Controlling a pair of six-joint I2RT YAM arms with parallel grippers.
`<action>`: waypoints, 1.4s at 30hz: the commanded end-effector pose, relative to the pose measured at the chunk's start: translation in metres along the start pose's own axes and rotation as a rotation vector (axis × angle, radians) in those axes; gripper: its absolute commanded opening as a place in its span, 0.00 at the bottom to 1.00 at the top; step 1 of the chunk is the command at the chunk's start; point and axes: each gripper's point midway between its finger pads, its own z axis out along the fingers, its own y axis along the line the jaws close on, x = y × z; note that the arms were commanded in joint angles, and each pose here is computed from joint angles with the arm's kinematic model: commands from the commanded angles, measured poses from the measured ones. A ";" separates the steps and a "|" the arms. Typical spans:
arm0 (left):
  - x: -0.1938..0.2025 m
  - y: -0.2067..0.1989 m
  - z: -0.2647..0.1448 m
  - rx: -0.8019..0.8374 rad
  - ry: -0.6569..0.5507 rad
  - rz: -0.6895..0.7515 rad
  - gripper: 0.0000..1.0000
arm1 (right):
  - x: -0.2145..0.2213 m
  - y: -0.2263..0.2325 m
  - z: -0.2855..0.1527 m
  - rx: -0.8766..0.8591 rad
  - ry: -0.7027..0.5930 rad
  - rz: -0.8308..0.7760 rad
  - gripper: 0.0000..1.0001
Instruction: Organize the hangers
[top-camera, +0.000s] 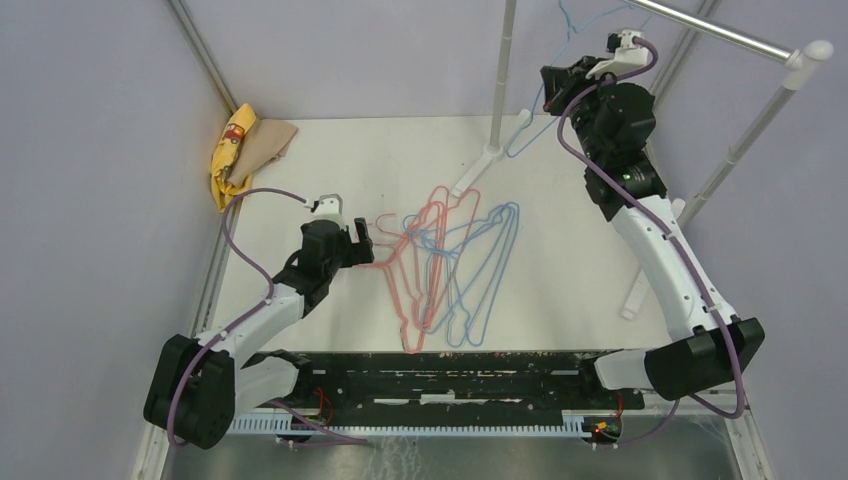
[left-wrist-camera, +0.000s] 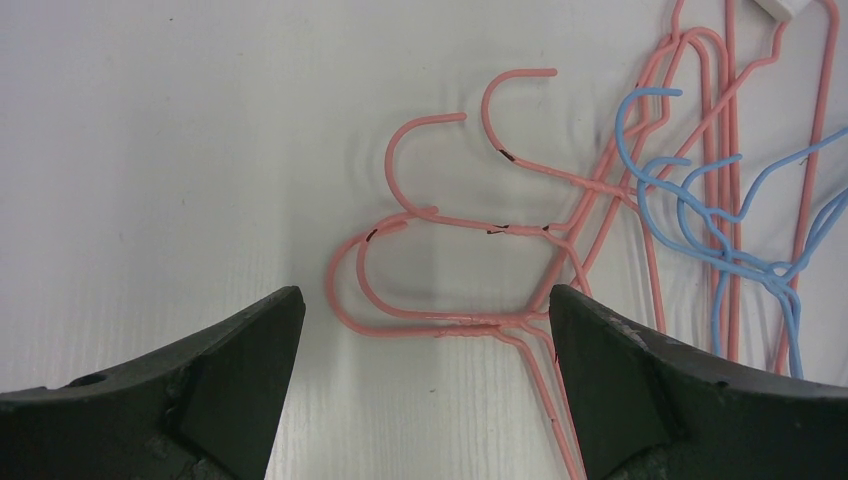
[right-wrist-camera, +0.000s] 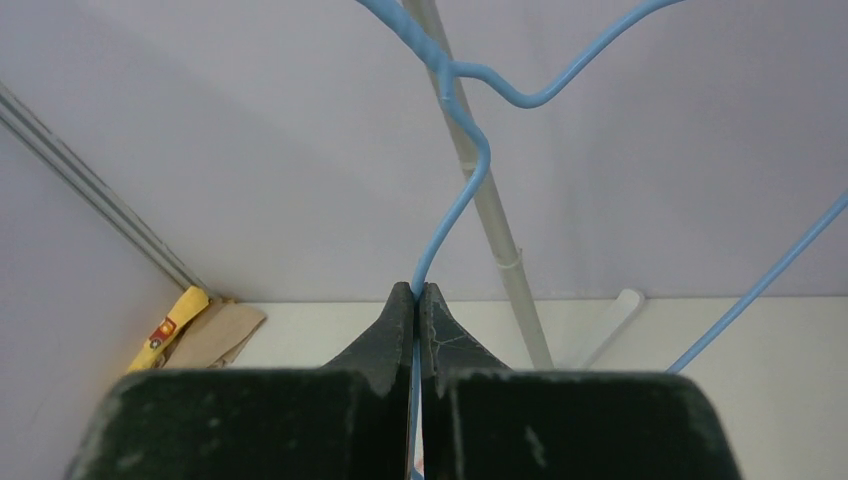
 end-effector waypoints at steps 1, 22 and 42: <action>-0.012 -0.002 0.001 -0.003 -0.053 -0.035 0.99 | -0.063 -0.004 0.002 0.021 -0.152 -0.012 0.01; -0.001 0.002 0.007 -0.017 -0.024 -0.013 0.99 | -0.044 -0.110 0.014 0.263 -0.126 0.126 0.01; 0.007 0.004 0.010 -0.025 -0.009 -0.007 0.99 | -0.030 -0.080 -0.094 0.214 -0.038 0.103 0.79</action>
